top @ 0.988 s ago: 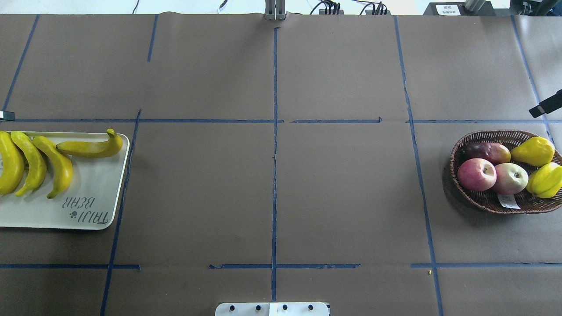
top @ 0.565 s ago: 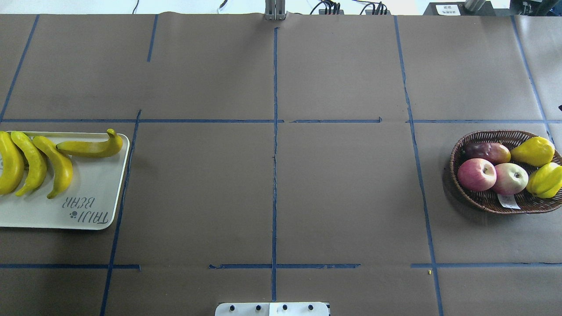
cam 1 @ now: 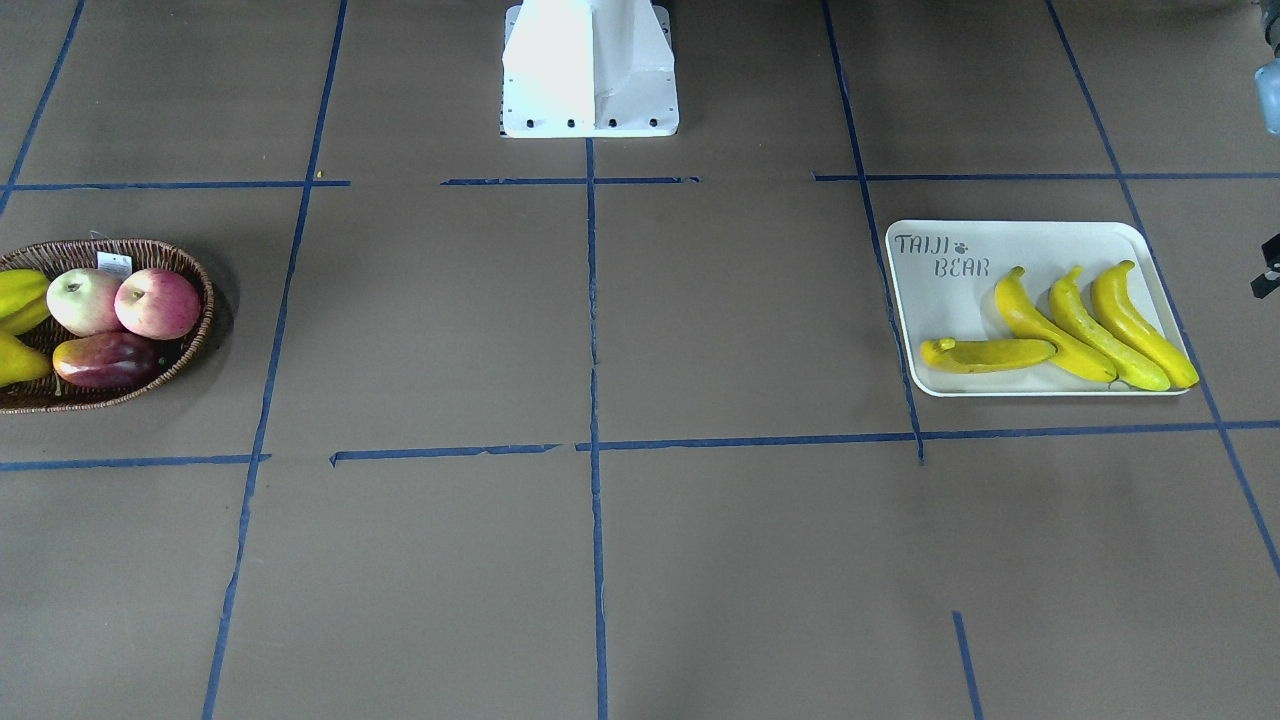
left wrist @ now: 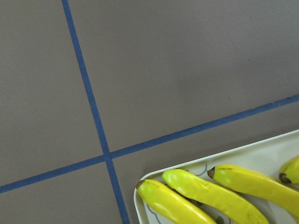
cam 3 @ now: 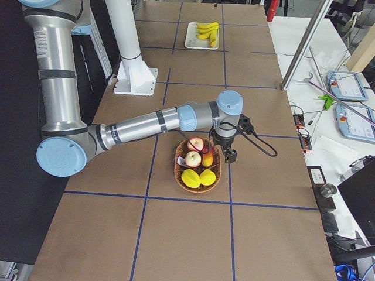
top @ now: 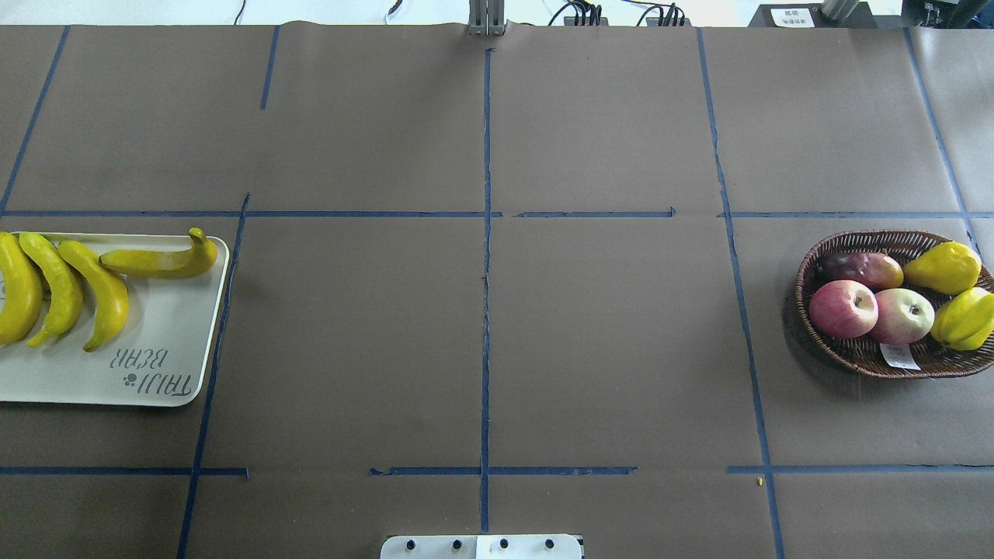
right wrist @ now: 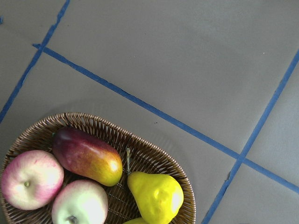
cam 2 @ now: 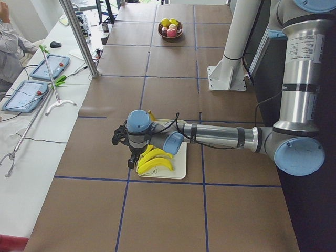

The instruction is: Transfer all bananas from basket to plate

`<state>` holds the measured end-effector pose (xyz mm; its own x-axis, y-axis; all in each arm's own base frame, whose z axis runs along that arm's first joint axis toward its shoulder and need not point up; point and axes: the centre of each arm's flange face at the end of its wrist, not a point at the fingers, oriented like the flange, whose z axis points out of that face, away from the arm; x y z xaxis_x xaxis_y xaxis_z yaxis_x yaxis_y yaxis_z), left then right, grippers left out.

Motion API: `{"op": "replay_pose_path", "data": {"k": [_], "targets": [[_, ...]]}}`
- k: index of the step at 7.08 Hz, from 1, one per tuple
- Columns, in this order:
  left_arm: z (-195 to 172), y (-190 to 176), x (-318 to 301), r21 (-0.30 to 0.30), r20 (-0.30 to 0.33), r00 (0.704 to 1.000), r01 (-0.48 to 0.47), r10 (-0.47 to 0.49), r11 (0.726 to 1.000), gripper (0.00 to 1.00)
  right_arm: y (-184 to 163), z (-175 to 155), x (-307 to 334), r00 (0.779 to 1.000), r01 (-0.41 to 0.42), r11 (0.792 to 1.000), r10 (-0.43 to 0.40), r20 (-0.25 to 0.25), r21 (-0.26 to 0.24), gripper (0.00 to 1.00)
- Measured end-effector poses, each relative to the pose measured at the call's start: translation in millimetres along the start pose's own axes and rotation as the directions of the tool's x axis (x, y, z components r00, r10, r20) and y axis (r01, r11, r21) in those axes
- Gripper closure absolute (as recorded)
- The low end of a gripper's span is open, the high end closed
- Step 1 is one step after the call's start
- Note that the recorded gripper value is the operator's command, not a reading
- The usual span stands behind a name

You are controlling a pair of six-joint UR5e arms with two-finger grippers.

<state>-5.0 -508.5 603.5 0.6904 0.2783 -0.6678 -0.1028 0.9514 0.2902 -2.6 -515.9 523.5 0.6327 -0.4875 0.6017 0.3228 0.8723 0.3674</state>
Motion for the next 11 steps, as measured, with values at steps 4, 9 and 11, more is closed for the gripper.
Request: {"op": "replay_pose_path", "data": {"k": [4, 9, 11], "targets": [[-42.1, 22.4, -18.0, -0.16, 0.01, 0.994, 0.108, -0.108, 0.981, 0.0, 51.2, -7.9, 38.3, 0.994, -0.103, 0.992, 0.104, 0.018, -0.069, 0.01], [-43.3, 69.2, -36.4, -0.186, 0.016, 0.982, 0.187, -0.187, 0.965, 0.0, 125.8, 14.8, 55.7, 0.929, -0.366, 0.922, 0.37, 0.009, -0.125, 0.0], [-43.6, 72.7, -37.6, -0.174, 0.034, 0.985, 0.173, -0.169, 0.97, 0.0, 127.3, 14.7, 56.8, 0.931, -0.363, 0.924, 0.365, -0.005, -0.121, 0.0]]}}
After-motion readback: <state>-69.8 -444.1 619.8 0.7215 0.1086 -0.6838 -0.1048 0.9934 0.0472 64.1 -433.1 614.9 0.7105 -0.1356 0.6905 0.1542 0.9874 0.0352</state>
